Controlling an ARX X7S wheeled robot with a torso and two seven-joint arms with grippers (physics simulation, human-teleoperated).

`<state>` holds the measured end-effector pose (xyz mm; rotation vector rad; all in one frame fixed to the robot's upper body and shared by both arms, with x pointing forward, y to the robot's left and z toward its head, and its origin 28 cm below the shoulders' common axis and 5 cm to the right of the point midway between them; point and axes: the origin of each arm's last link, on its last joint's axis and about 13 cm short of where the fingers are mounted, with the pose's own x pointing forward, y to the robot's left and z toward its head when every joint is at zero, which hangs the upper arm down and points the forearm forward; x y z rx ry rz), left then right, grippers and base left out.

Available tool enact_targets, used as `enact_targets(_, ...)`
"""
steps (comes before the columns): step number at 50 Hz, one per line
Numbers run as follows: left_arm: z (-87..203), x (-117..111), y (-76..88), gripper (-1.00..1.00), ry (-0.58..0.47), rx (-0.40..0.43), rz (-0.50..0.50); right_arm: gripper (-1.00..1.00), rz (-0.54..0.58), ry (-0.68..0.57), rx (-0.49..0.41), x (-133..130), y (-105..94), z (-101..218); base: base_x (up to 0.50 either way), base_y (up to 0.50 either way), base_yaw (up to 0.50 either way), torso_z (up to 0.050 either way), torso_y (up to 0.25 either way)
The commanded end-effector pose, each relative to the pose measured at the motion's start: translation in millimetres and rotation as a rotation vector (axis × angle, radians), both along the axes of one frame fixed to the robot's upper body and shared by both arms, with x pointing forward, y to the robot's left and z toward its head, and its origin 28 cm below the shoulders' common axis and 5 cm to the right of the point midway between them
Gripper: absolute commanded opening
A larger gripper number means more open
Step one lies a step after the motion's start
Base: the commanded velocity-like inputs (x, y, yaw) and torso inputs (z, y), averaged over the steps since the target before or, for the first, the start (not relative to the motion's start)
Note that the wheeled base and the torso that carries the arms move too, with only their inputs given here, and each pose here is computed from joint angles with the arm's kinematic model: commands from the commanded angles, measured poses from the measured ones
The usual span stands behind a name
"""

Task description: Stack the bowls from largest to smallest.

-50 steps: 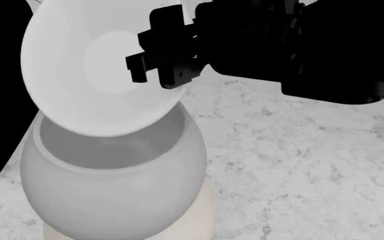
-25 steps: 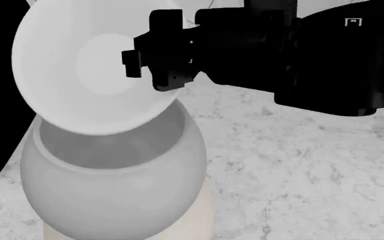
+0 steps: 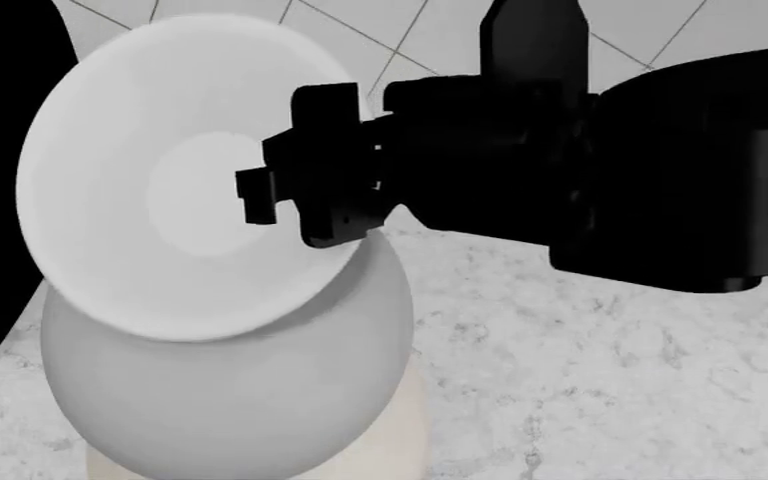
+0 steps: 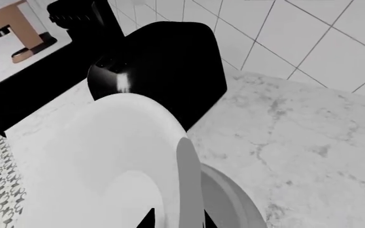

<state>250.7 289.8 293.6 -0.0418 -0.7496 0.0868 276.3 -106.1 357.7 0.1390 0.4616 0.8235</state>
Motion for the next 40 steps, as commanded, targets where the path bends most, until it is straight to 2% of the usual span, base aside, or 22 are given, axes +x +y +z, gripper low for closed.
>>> enact_targets(1, 1, 1, 3.0, 1.00, -0.022, 0.006, 0.036, -1.00, 0.022, -0.011, 0.028, 0, -0.2, 0, 0.00, 0.00, 0.00, 0.000, 0.000)
enact_targets(25, 0, 2, 5.3, 1.00, -0.017, 0.001, 0.046, -1.00, 0.029, 0.000, 0.007, 8, 1.6, -12, 0.00, 0.00, 0.00, 0.000, 0.000)
enact_targets(26, -1, 2, 5.0, 1.00, -0.017, 0.003, 0.046, 1.00, 0.021, -0.005, 0.008, 9, 0.8, -12, 0.00, 0.00, 0.00, 0.000, 0.000)
enact_targets(40, 0, 2, 4.4, 1.00, -0.017, 0.008, 0.046, 1.00, 0.039, -0.017, -0.026, 8, 0.0, -13, 0.00, 0.00, 0.00, 0.000, 0.000)
